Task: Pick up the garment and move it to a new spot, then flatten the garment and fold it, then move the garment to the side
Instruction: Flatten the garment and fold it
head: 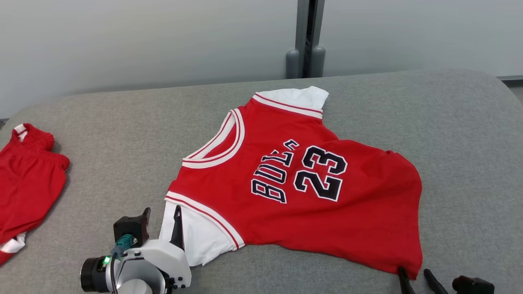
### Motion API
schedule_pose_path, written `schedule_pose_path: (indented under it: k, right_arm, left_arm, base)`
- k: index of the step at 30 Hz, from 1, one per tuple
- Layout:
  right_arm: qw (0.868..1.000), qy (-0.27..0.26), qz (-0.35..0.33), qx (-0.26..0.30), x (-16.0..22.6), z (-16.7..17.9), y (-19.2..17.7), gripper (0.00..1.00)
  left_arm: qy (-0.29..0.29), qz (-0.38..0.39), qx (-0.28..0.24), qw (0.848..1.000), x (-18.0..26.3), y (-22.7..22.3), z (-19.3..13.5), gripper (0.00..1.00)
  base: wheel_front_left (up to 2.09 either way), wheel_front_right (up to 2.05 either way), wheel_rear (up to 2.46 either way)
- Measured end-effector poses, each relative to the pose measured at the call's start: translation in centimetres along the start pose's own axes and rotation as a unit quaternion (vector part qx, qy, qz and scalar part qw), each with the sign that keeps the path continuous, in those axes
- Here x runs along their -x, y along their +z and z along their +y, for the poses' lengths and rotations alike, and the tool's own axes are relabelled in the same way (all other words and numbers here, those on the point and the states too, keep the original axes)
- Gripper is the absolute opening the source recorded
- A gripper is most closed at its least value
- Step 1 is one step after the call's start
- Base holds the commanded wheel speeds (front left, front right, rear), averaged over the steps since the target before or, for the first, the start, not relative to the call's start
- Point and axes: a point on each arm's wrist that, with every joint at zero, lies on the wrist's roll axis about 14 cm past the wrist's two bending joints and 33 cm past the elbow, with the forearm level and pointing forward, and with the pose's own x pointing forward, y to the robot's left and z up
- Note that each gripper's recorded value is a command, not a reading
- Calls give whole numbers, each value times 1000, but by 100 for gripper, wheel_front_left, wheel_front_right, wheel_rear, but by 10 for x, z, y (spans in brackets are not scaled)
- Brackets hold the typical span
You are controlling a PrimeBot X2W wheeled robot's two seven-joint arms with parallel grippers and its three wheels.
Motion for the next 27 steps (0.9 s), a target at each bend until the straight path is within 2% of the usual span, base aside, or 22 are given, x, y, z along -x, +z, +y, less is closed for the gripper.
schedule_pose_path:
  k: [4, 5, 6, 12, 16, 23, 27]
  right_arm:
    - [1000, 11, 0, 5, -7, 7, 0, 100]
    - [1000, 16, 1, 7, -8, 10, 0, 19]
    - [1000, 20, 1, 10, -9, 12, 0, 0]
    - [999, 44, -10, 18, -14, 27, 5, 0]
    - [997, 50, -48, 24, -20, 28, 30, 0]
    - [994, 17, -100, 47, -19, -7, 70, 0]
    - [992, 4, -112, 52, -15, -18, 83, 0]
  left_arm:
    - [14, 8, -1, 1000, 5, -4, 10, 100]
    - [17, 13, -1, 1000, 7, -7, 13, 100]
    - [20, 18, -1, 1000, 9, -10, 15, 100]
    - [33, 41, 1, 999, 18, -20, 26, 100]
    - [38, 55, 5, 998, 22, -26, 30, 100]
    - [51, 54, 7, 997, 26, -24, 40, 100]
    - [43, 62, 19, 997, 30, -29, 35, 100]
  base:
    - [0, 0, 0]
    - [0, 0, 0]
    - [0, 0, 0]
    - [0, 0, 0]
    - [0, 0, 0]
    - [0, 0, 0]
    - [0, 0, 0]
